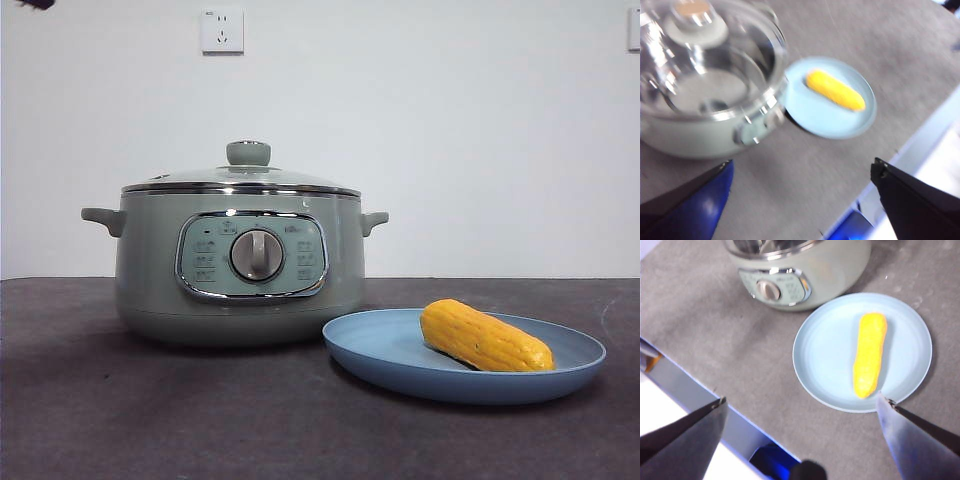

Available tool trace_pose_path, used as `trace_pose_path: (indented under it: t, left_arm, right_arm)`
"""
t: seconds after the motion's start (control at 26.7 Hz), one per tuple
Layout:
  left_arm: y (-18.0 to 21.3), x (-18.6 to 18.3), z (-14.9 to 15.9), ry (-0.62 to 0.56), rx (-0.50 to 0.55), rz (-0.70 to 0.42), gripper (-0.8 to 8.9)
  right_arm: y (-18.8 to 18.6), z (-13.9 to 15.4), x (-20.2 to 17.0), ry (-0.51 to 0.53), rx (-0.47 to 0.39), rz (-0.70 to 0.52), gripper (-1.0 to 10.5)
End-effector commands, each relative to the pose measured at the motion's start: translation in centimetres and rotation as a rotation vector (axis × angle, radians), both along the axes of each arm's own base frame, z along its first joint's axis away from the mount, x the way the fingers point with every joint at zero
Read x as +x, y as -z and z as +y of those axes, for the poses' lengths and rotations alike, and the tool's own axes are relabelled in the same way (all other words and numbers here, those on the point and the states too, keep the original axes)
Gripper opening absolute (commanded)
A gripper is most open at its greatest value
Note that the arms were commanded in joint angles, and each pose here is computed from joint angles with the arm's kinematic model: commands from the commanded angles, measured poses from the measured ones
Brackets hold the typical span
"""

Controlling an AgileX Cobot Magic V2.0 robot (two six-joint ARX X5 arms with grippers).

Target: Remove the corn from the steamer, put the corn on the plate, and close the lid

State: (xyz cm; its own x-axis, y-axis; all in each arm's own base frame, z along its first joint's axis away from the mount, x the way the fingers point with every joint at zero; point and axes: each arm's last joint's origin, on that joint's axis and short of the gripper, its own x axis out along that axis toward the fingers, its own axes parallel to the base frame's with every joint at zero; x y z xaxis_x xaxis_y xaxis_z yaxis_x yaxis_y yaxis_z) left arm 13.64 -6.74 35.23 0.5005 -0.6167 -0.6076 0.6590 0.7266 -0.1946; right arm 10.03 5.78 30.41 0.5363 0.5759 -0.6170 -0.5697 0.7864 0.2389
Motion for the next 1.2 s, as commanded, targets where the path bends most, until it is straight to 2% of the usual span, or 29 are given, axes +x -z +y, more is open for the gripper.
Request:
trace_pose_path:
  t: [0.04, 0.11, 0.26, 0.3, 1.2]
  left_arm:
    - [0.56, -0.17, 0.06, 0.005, 0.012, 0.043, 4.26]
    - [0.65, -0.25, 0.09, 0.005, 0.016, 0.055, 3.30]
    - [0.68, -0.27, 0.11, 0.005, 0.018, 0.059, 0.16]
    - [0.68, -0.27, 0.10, 0.005, 0.018, 0.059, -0.21]
    - [0.68, -0.25, 0.11, 0.001, 0.023, 0.056, -0.04]
  right_arm:
    - [0.42, 0.03, 0.03, -0.010, -0.016, 0.017, 4.9]
    - [0.51, 0.02, -0.01, -0.010, -0.022, 0.028, 4.0]
    - [0.58, -0.02, -0.08, -0.010, -0.027, 0.038, -0.1]
    - [0.58, -0.02, -0.08, -0.010, -0.027, 0.038, -0.1]
    - [0.62, -0.04, -0.10, -0.006, -0.031, 0.041, 0.0]
